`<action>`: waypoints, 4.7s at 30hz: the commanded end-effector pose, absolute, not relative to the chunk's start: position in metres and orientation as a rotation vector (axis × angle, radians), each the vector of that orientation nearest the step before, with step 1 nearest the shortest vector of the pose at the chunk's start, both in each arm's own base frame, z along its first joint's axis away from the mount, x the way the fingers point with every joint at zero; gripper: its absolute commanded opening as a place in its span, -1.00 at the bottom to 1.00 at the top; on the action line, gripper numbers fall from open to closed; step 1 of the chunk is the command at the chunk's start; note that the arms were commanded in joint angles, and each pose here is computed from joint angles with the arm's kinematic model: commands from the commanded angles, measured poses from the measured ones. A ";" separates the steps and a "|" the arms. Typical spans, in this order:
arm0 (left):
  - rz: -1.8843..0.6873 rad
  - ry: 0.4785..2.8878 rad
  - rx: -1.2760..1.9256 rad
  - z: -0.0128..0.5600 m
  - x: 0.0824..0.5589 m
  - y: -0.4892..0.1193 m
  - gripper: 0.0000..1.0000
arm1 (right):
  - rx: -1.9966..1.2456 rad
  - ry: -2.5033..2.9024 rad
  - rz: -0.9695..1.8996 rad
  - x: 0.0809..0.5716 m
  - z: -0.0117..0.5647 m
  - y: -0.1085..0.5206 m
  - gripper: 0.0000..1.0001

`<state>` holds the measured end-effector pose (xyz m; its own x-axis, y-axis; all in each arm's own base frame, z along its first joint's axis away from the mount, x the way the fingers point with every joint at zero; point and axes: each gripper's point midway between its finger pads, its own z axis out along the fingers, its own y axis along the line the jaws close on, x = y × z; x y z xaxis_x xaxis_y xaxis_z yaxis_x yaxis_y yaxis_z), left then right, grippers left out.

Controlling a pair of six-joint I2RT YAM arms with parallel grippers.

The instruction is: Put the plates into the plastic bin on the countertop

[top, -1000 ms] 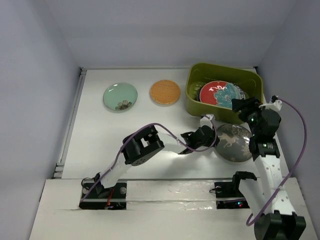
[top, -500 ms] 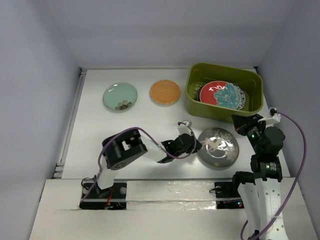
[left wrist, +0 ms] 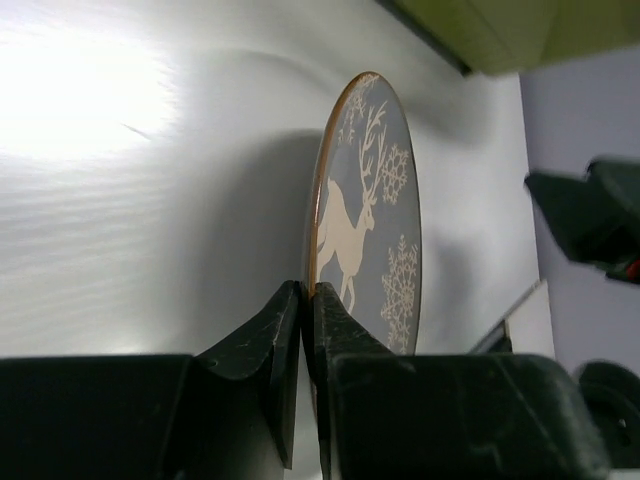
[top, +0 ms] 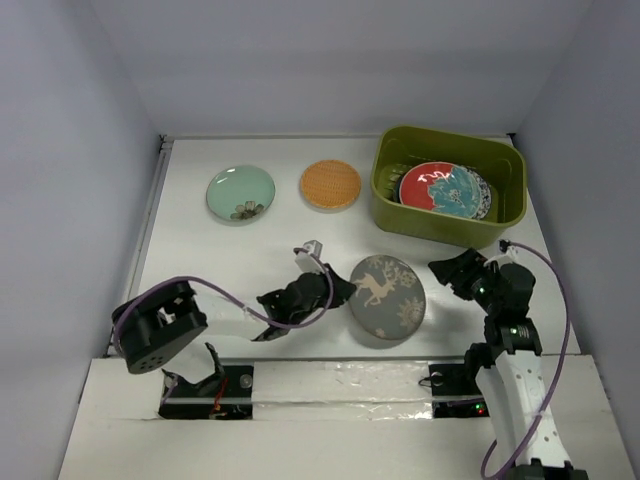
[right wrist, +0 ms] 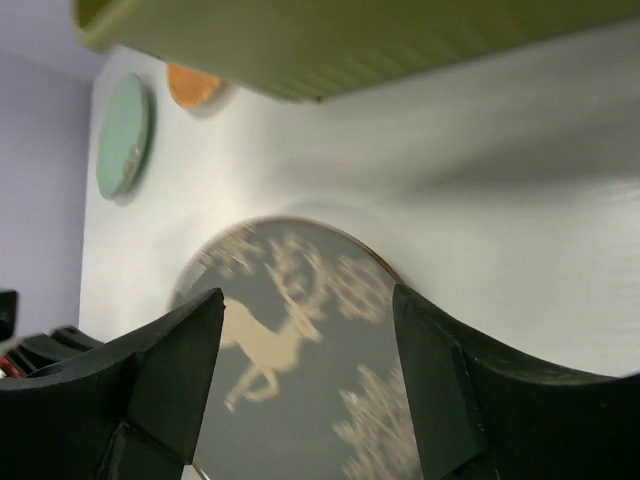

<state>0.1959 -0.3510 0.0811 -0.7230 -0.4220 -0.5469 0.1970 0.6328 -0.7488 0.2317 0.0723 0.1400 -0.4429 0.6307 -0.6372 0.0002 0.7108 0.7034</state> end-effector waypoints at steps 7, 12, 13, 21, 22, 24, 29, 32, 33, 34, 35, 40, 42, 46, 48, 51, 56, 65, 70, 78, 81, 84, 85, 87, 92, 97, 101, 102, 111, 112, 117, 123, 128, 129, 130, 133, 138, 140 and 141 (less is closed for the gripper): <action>-1.241 1.777 -0.430 0.170 0.246 -0.282 -1.00 | 0.395 1.903 0.871 0.241 0.143 0.100 0.68; -1.280 1.712 -0.419 0.195 0.249 -0.269 -1.00 | 0.240 1.955 1.031 0.237 0.132 0.145 0.76; -1.284 1.704 -0.428 0.196 0.251 -0.265 -1.00 | 0.209 1.971 1.056 0.235 0.129 0.154 0.77; -1.408 1.656 -0.422 0.206 0.239 -0.259 -1.00 | 0.143 1.946 1.235 0.232 0.133 0.197 0.84; -1.422 1.651 -0.416 0.208 0.237 -0.260 -1.00 | 0.146 1.942 1.228 0.232 0.134 0.198 0.81; -1.457 1.640 -0.401 0.214 0.234 -0.261 -1.00 | 0.150 1.922 1.231 0.233 0.138 0.197 0.75; -1.604 1.583 -0.356 0.238 0.217 -0.267 -1.00 | 0.176 1.906 1.228 0.235 0.142 0.195 0.59; -1.648 1.552 -0.341 0.251 0.211 -0.266 -1.00 | 0.192 1.901 1.214 0.236 0.142 0.193 0.58; -1.658 1.536 -0.331 0.258 0.209 -0.265 -1.00 | 0.189 1.888 1.220 0.236 0.145 0.193 0.58; -1.664 1.532 -0.329 0.260 0.208 -0.264 -1.00 | 0.181 1.880 1.229 0.234 0.147 0.193 0.56; -1.670 1.525 -0.324 0.263 0.207 -0.264 -1.00 | 0.180 1.870 1.234 0.234 0.151 0.193 0.54; -1.644 1.544 -0.308 0.265 0.208 -0.265 -1.00 | 0.158 1.825 1.273 0.231 0.168 0.196 -0.78; -1.602 1.545 -0.298 0.266 0.212 -0.264 -1.00 | 0.160 1.777 1.289 0.232 0.186 0.196 -1.00; -1.411 1.603 -0.359 0.255 0.232 -0.253 -0.78 | 0.205 1.669 1.256 0.242 0.242 0.186 -1.00; -1.277 1.602 -0.396 0.262 0.249 -0.240 -0.41 | 0.223 1.614 1.209 0.249 0.273 0.178 -1.00; -1.091 1.632 -0.436 0.260 0.271 -0.221 0.00 | 0.282 1.548 1.087 0.265 0.331 0.160 -1.00; -0.888 1.702 -0.479 0.242 0.307 -0.191 0.15 | 0.351 1.523 0.849 0.319 0.395 0.126 -1.00; -0.732 1.808 -0.699 0.181 0.381 -0.112 0.18 | 0.533 1.627 0.671 0.407 0.368 0.043 -1.00; -0.739 1.844 -0.853 0.136 0.392 -0.089 0.19 | 0.588 1.674 0.662 0.422 0.333 0.024 -1.00; -0.617 1.887 -1.095 0.082 0.407 -0.048 0.30 | 0.702 1.778 0.574 0.445 0.265 -0.003 -1.00; -0.561 1.901 -1.128 0.072 0.412 -0.041 0.34 | 0.740 1.802 0.527 0.447 0.244 -0.011 -1.00; -0.540 1.909 -1.160 0.061 0.415 -0.036 0.36 | 0.763 1.829 0.481 0.448 0.230 -0.017 -1.00; -0.532 1.914 -1.167 0.056 0.416 -0.036 0.35 | 0.775 1.841 0.468 0.448 0.225 -0.018 -1.00; -0.516 1.915 -1.171 0.053 0.422 -0.034 0.36 | 0.797 1.852 0.442 0.447 0.218 -0.022 -0.94; -0.483 1.933 -1.198 0.045 0.433 -0.031 0.22 | 0.877 1.862 0.321 0.438 0.201 -0.040 -0.18; -0.443 1.919 -1.242 0.040 0.436 -0.022 0.10 | 0.885 1.861 0.257 0.430 0.205 -0.048 0.61; -0.406 1.919 -1.277 0.031 0.435 -0.017 -0.03 | 0.875 1.804 0.219 0.415 0.233 -0.054 1.00; -0.409 1.909 -1.278 0.033 0.437 -0.017 -0.10 | 0.863 1.790 0.223 0.413 0.240 -0.054 1.00; -0.385 1.879 -1.290 0.031 0.437 -0.011 -0.47 | 0.737 1.678 0.374 0.374 0.306 -0.027 1.00; -0.384 1.879 -1.281 0.031 0.437 -0.011 -0.60 | 0.723 1.649 0.388 0.367 0.315 -0.025 0.99; -0.384 1.882 -1.257 0.028 0.435 -0.003 -1.00 | 0.581 1.623 0.580 0.341 0.326 0.014 0.69; -0.563 1.745 -1.241 0.054 0.424 -0.014 -1.00 | 0.352 1.655 0.771 0.300 0.304 0.098 0.52; -0.665 1.653 -1.212 0.081 0.399 -0.020 -1.00 | 0.274 1.658 1.034 0.260 0.269 0.163 -0.35; -0.687 1.642 -1.207 0.084 0.394 -0.022 -1.00 | 0.246 1.672 1.103 0.248 0.262 0.182 -0.67; -0.708 1.625 -1.193 0.088 0.383 -0.023 -1.00 | 0.263 1.645 1.169 0.244 0.264 0.193 -0.96; -0.762 1.605 -1.159 0.094 0.363 -0.029 -1.00 | 0.275 1.687 1.220 0.236 0.238 0.222 -1.00; -0.888 1.622 -1.059 0.105 0.335 -0.054 -1.00 | 0.286 1.816 1.207 0.247 0.197 0.277 0.03; -0.931 1.608 -1.013 0.113 0.322 -0.062 -1.00 | 0.300 1.809 1.239 0.250 0.197 0.295 0.45; -0.946 1.607 -0.998 0.115 0.317 -0.064 -1.00 | 0.317 1.839 1.217 0.258 0.184 0.302 0.55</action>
